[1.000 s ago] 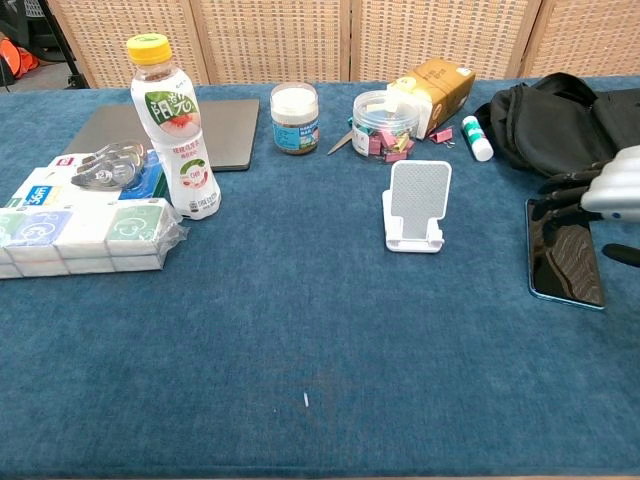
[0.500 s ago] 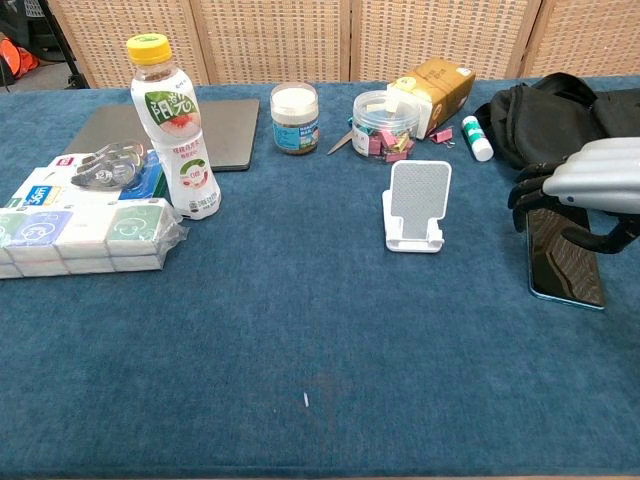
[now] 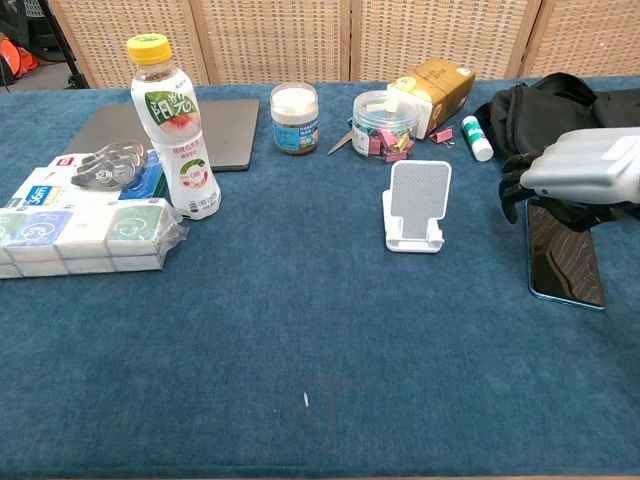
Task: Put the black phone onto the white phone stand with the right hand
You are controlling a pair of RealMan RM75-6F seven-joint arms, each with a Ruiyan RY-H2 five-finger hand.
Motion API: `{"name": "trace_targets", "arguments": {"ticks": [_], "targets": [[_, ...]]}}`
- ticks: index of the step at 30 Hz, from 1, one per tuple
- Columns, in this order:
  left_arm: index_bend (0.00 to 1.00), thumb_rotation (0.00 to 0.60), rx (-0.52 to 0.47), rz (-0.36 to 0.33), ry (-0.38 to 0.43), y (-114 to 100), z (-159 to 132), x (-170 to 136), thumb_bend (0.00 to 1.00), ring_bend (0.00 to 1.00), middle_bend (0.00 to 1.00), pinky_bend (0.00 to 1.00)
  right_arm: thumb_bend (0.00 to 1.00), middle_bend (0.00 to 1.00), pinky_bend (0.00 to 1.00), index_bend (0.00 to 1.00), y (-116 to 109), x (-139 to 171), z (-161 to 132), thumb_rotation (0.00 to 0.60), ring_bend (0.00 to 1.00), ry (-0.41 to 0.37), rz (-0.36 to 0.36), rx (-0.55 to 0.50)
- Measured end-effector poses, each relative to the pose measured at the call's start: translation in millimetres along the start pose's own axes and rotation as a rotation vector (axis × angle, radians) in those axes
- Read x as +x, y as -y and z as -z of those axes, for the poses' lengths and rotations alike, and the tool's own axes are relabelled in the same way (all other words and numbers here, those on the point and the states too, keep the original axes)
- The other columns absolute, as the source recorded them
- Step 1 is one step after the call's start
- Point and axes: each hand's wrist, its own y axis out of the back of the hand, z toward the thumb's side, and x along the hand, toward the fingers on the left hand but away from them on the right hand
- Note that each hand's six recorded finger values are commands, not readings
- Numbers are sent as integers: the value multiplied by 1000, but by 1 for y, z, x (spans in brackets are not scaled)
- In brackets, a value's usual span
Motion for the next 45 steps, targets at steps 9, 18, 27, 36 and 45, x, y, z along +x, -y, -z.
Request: {"name": "trace_targets", "arguments": {"ticks": [9,18,27,36,45], "targets": [[0,600,-4,0,-1,-1,1,0,0,0,0,0,1000,245,203,362,6,-12,2,600,71,46,-25,71],[0,600,-2,1,-2,0,0,0,0,0,0,0,1000,264,203,379,26,-8,22,600,81,120,-119,146],[0,600,3,5,4,2,-2,-1,0,0,0,0,1000,265,203,379,54,28,55,600,96,193,-247,151],[0,600,4,5,6,2,-3,-2,0,0,0,0,515,186,203,303,63,47,52,600,96,191,-273,129],[0,600,7,7,6,3,-3,-2,0,0,0,0,0,17,203,98,30,64,52,600,54,151,-99,32]]}}
